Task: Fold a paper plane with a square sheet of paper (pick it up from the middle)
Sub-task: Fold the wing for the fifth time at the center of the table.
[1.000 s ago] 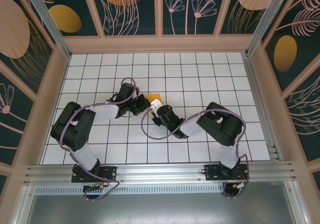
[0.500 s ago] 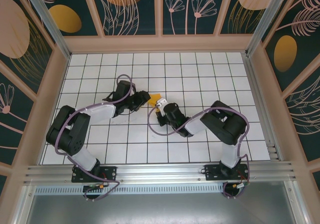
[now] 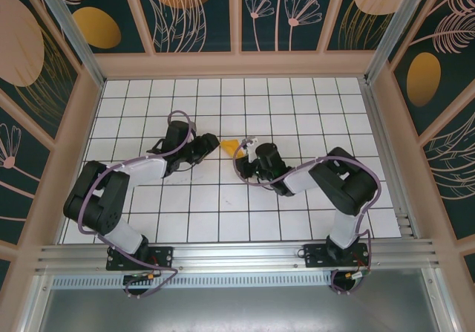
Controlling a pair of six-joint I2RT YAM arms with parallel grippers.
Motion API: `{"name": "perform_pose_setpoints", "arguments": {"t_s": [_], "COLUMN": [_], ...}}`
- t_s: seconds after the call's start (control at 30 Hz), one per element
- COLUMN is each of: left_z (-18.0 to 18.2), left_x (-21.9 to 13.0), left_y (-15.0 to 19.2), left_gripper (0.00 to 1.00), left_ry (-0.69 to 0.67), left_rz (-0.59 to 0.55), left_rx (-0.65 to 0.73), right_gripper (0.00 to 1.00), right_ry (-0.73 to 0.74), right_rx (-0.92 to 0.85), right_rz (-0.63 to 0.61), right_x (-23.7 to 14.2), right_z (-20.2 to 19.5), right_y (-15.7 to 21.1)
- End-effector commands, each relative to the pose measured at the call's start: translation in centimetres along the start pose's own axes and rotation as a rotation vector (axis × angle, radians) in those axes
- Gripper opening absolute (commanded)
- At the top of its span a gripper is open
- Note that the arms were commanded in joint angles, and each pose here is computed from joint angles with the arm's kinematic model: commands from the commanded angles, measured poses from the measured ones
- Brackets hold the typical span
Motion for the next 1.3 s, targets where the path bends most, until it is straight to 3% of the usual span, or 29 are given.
{"name": "perform_pose_setpoints", "arguments": {"t_s": [0.0,0.6,1.27], "left_z": [-0.7,-1.7,-2.7], "left_x": [0.2,4.4,7.4], "left_y": [0.2,1.8,1.5], "left_gripper": [0.56,0.40,0.37], "left_ry": [0.075,0.147,0.202], "left_rz": [0.012,0.122,0.179], "left_rx": [0.070,0.155,0.198], "right_gripper": [0.00,0.00,0.00], "right_ry": [-0.094,-0.074,-0.030], "right_rx": [0.126,0.440,0.613], "right_rz": [-0.018,-0.009,0.041], "right_x": [-0.6,-1.7,-1.7], "right_z": [0.0,-3.1,-5.2], "right_y": [-0.7,0.0,1.4]}}
Point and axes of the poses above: each hand's point on the last joint's axis, 136 mm out from that joint toward the fingers, its own x axis out along the fingers, its own z axis along the line the jaws close on, y = z × x, the point moved 9 cm from there along -x, back along the fingers
